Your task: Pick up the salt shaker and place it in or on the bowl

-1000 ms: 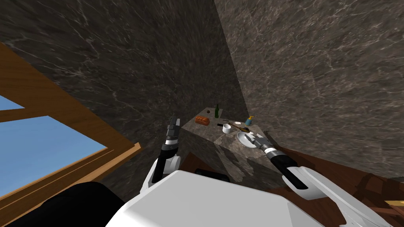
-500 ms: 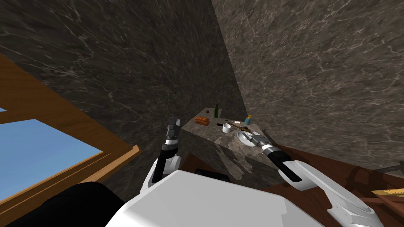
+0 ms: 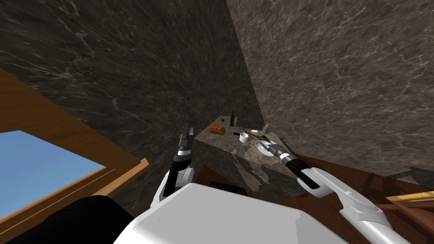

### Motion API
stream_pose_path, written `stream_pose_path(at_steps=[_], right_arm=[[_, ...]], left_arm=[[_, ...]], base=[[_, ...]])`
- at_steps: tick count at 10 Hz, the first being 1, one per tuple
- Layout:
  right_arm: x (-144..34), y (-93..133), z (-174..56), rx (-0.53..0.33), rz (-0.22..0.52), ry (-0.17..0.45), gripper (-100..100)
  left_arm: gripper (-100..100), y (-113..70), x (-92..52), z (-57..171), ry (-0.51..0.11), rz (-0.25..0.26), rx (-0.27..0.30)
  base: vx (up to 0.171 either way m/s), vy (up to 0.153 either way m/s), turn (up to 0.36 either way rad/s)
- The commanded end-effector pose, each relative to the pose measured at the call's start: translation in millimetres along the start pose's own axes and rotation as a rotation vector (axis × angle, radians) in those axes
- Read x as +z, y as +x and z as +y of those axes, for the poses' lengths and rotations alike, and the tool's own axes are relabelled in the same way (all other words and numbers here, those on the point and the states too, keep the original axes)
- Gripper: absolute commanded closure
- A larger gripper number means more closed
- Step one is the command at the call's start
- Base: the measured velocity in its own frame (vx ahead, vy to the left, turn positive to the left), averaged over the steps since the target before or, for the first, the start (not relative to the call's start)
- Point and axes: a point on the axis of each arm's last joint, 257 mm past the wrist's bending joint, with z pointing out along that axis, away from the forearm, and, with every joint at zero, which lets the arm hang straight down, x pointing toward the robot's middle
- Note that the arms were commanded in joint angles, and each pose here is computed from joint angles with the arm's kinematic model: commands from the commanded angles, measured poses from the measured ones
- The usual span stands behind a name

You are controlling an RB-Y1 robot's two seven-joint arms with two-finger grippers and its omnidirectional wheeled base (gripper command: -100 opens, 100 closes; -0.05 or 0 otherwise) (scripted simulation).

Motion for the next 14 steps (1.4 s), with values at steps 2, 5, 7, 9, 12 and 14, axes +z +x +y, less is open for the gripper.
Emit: stream_pose_path(at_steps=[2,5,7,9,12,14], right_arm=[[17.7,-7.2,4.6,-0.011,-0.011,-0.063,-100],[30.8,-8.0,-1.8,-0.02,-0.006,-0.087,-100],[38.9,-12.3,-6.1,-0.02,-0.014,-0.096,-100],[34.5,8.3,-21.4,-0.01,0.027,-0.064,-100],[51.1,-5.1,-25.3,-0.019,0.011,-0.107,-100],[58.0,-13.1,-26.3,-0.029,0.005,-0.14,-100]], left_arm=[[0,0.0,0.0,0.0,0.0,0.0,0.0],[0,0.0,0.0,0.0,0.0,0.0,0.0],[0,0.0,0.0,0.0,0.0,0.0,0.0],[0,0.0,0.0,0.0,0.0,0.0,0.0],[0,0.0,0.0,0.0,0.0,0.0,0.0],[0,0.0,0.0,0.0,0.0,0.0,0.0]], base=[[-0.005,0.08,-0.144],[-0.008,0.042,-0.057],[-0.002,0.071,-0.058],[-0.005,0.001,0.007],[-0.01,0.067,-0.1],[-0.005,0.044,-0.079]])
